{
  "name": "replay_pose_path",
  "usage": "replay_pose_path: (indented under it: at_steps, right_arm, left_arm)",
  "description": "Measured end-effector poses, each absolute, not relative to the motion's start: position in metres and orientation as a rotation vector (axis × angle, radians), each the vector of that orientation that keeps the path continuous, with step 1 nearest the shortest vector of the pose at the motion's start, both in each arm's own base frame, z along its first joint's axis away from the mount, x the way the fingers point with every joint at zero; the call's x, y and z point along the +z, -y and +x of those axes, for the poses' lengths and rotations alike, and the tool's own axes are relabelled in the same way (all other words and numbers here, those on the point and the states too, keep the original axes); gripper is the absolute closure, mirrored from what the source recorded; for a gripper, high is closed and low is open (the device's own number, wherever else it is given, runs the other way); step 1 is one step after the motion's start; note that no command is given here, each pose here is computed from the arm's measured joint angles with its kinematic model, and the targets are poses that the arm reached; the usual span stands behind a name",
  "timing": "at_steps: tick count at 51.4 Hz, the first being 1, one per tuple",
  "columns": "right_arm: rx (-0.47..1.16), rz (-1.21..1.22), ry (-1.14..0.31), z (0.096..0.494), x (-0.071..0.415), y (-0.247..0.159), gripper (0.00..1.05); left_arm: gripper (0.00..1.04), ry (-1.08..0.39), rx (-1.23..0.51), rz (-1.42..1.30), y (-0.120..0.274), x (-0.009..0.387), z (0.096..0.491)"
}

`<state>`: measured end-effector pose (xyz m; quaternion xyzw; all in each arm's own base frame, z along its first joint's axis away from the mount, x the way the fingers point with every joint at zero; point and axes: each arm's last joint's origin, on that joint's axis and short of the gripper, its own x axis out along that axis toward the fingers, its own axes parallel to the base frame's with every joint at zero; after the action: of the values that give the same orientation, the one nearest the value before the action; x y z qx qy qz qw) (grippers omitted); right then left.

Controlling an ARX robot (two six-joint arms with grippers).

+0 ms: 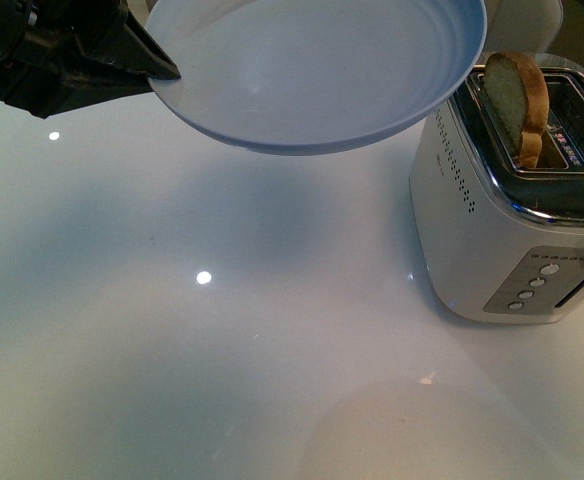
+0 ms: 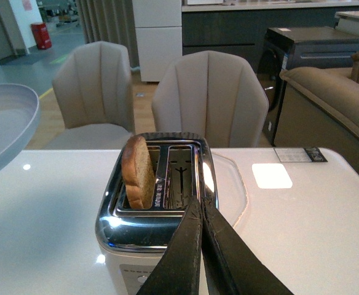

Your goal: Left arm holds plate, right arm toasts bread

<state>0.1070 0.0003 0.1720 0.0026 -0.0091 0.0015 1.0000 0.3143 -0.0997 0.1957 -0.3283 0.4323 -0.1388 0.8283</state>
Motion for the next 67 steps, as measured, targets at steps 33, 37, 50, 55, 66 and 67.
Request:
replay_pose_path:
  at_steps: [33,37,50,55,66,67]
  right_arm:
    - [0.002,0.003,0.013,0.097,0.169,0.000,0.53]
    - [0.002,0.003,0.013,0.097,0.169,0.000,0.43]
    - [0.002,0.003,0.013,0.097,0.169,0.000,0.09]
    - [0.002,0.004,0.013,0.097,0.169,0.000,0.09]
    - [0.002,0.003,0.013,0.097,0.169,0.000,0.09]
    - [0.002,0.003,0.013,0.097,0.169,0.000,0.09]
  left_arm:
    - [1.02,-0.920,-0.299,-0.693,0.102,0.196,0.314]
    - [1.02,-0.919,-0.299,-0.693,0.102,0.196,0.314]
    - [1.02,-0.918,-0.301,-0.693,0.102,0.196,0.313]
    - [1.02,-0.919,-0.300,-0.694,0.101,0.196,0.312]
    - [1.02,-0.914,-0.270,-0.695,0.084,0.191,0.314]
    - [1.02,-0.914,-0.264,-0.697,0.081,0.190,0.315]
